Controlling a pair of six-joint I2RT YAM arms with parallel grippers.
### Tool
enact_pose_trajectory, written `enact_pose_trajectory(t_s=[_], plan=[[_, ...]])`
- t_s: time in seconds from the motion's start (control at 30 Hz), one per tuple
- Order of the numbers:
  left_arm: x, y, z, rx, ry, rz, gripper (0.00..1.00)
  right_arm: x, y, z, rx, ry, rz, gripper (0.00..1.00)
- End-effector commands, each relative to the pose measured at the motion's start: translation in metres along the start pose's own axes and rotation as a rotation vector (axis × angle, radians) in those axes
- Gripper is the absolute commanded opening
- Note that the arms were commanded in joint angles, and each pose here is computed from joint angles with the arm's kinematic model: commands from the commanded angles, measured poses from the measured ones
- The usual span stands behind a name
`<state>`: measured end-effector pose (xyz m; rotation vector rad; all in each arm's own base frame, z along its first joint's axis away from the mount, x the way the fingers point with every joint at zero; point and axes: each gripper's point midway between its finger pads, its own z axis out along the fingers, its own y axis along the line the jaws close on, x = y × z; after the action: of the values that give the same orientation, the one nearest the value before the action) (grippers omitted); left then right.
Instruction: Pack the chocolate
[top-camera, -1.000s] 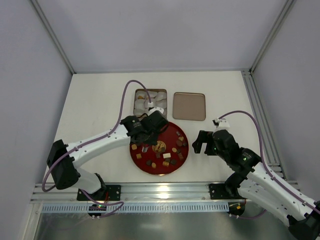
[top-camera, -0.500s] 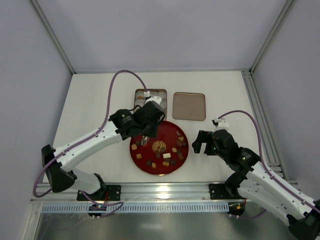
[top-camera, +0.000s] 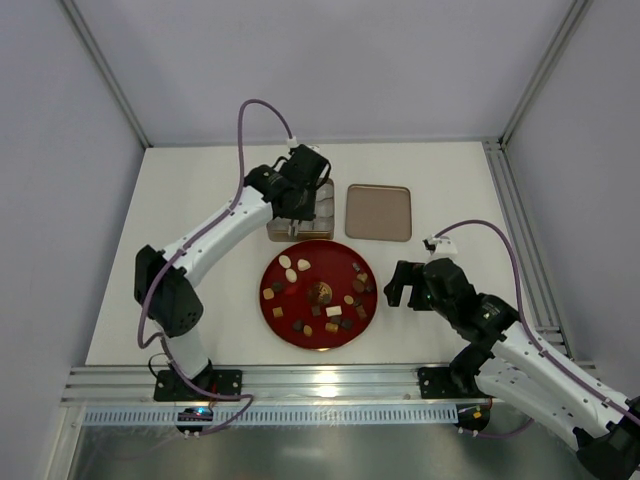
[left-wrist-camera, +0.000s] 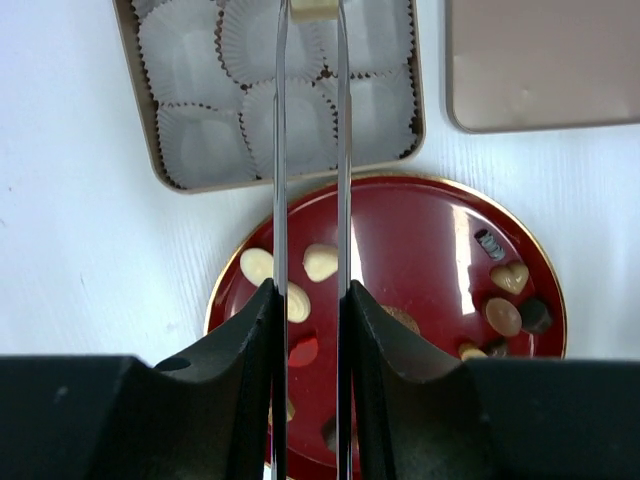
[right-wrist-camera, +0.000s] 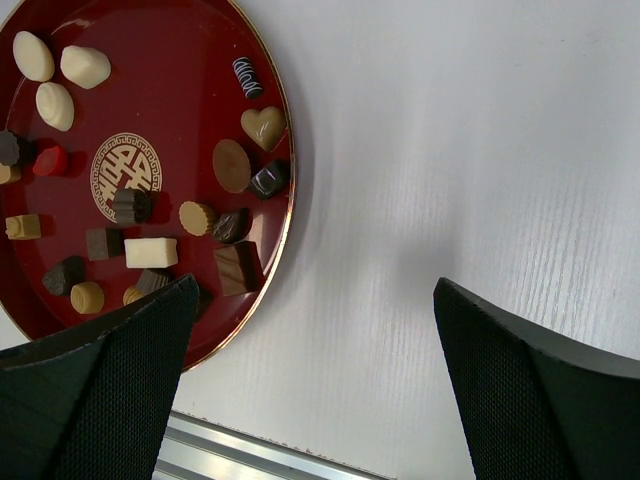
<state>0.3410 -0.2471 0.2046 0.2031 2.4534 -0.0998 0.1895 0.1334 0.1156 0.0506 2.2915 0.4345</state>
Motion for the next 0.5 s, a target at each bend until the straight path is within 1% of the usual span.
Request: enact_pose_trajectory(t_s=[0.0,0.17,0.27,0.47], plan=[[-0.037,-0.006,0.007,0.042,-0.072,0.005,0.31,-0.016,0.007,-0.004,-0.016,-0.043,0.003,1.0],[-0.045,-0.013,0.034,0.036,-0.045,0.03,0.31,-0.014,0.006,-0.004,-0.011,-0.037,0.003,1.0],[-0.043,-0.013,0.049,0.016,-0.02,0.042,0.31,-0.015,0.006,-0.004,-0.01,-0.038,0.006,1.0],[-0.041,-0.016,0.065,0.005,0.002,0.053,0.31,-0.013,0.005,-0.003,-0.009,-0.035,0.009,1.0]])
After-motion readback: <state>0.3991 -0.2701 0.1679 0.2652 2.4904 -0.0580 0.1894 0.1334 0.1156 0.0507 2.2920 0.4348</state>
